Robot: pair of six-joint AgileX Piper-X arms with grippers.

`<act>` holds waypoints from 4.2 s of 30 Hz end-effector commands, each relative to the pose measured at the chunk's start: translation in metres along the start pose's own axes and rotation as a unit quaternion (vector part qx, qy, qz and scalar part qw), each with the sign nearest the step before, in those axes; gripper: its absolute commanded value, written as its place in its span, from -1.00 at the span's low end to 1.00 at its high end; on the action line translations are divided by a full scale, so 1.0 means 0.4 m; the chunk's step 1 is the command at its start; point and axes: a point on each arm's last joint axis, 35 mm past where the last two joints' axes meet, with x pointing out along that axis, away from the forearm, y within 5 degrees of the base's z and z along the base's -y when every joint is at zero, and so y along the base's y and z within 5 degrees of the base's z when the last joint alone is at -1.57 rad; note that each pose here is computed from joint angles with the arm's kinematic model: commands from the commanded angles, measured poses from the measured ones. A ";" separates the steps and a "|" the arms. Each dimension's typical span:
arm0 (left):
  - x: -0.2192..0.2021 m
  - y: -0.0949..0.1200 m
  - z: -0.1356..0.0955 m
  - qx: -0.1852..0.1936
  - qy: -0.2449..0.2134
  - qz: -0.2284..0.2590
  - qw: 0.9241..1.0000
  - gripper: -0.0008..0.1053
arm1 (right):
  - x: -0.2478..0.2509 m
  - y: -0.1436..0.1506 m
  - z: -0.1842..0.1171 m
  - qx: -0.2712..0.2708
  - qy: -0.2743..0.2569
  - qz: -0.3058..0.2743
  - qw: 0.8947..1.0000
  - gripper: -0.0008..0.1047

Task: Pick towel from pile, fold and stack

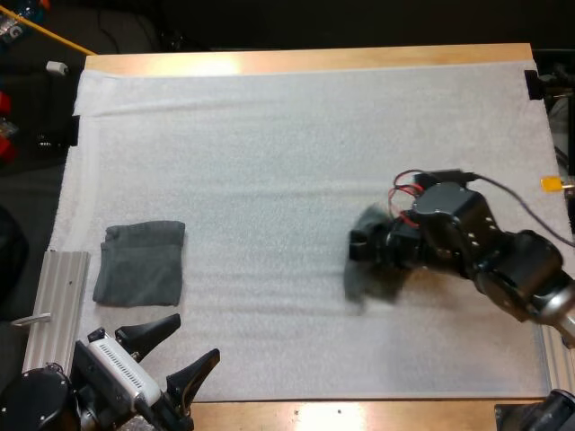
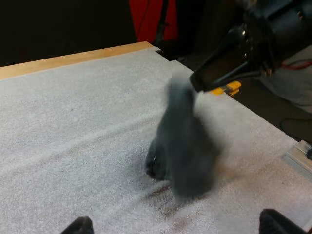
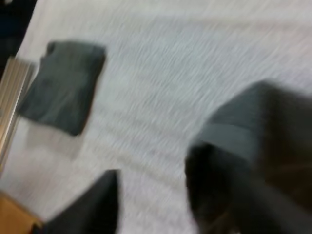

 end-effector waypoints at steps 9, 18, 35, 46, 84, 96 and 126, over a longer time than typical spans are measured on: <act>0.002 0.000 0.000 -0.002 0.006 -0.008 1.000 0.24 | -0.044 -0.002 -0.025 -0.028 0.023 -0.041 0.998 0.21; 0.002 0.000 0.000 -0.002 0.006 -0.008 1.000 0.24 | -0.049 -0.021 -0.087 -0.045 0.127 -0.086 0.987 0.21; 0.002 0.000 0.000 -0.002 0.006 -0.008 1.000 0.24 | 0.126 -0.103 -0.265 0.047 0.170 -0.114 0.978 0.21; 0.002 0.000 0.000 -0.002 0.006 -0.008 1.000 0.24 | 0.250 -0.141 -0.300 0.072 0.194 -0.154 0.966 -0.12; 0.002 0.000 -0.001 -0.002 0.006 -0.008 1.000 0.24 | -0.092 0.026 0.070 -0.043 0.011 -0.091 0.995 -0.99; 0.002 0.000 -0.001 -0.002 0.006 -0.008 1.000 0.24 | -0.205 0.061 0.163 -0.083 -0.085 -0.129 0.984 -0.99; 0.002 0.000 -0.001 -0.002 0.006 -0.008 1.000 0.24 | -0.052 0.091 -0.014 -0.096 0.087 -0.116 0.985 0.35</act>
